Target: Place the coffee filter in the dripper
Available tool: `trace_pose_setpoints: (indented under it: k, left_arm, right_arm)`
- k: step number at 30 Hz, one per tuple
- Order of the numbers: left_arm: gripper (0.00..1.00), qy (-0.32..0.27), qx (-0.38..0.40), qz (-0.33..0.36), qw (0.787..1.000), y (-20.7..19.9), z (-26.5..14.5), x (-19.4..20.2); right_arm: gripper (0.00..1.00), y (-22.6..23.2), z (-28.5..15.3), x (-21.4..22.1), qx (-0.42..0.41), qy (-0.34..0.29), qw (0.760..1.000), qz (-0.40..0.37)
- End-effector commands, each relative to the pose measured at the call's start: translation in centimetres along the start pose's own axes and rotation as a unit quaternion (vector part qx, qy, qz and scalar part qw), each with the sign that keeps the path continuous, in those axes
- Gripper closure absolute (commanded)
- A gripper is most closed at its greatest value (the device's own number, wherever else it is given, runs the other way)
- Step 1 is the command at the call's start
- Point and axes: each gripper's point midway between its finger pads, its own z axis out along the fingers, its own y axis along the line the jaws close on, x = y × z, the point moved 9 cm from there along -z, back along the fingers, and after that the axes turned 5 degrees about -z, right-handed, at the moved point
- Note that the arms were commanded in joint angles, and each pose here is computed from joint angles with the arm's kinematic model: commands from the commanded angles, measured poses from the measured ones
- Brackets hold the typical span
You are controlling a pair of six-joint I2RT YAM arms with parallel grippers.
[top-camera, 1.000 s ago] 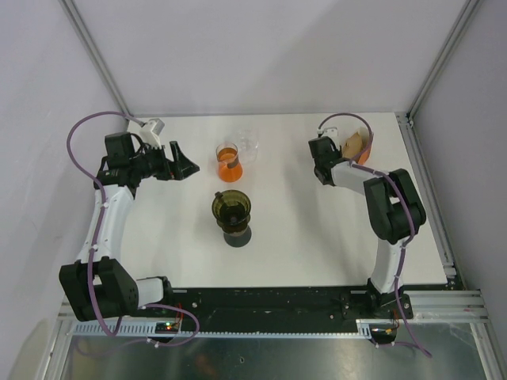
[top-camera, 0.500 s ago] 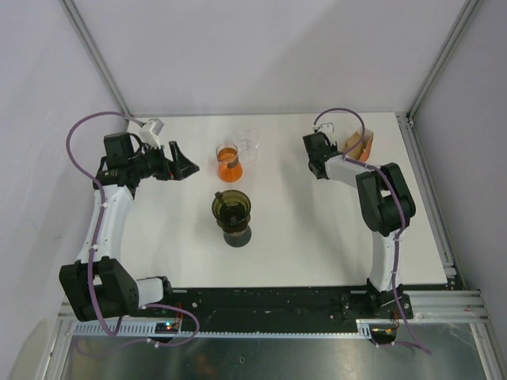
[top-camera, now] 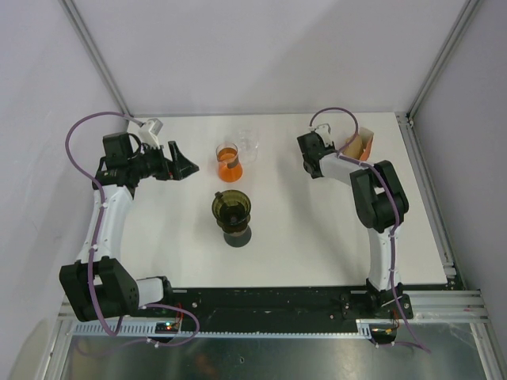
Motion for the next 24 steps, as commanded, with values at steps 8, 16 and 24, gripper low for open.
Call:
trace_pose_setpoints:
  k: [8,16,24]
  left_arm:
    - [0.06,-0.01,0.022,0.006,1.0,-0.3,-0.3,-0.3]
    - [0.06,-0.012,0.025,0.007,1.0,-0.4,-0.4,-0.4]
    - [0.06,-0.013,0.026,0.007,1.0,-0.4,-0.5,-0.5]
  right_arm:
    - [0.78,-1.1,0.4,-0.7,0.042,0.003,0.999,0.013]
    - [0.97,-1.5,0.5,-0.7,0.044,0.007,0.999,0.018]
    - [1.0,-2.4,-1.0,-0.9,0.016,-0.004,0.999,0.049]
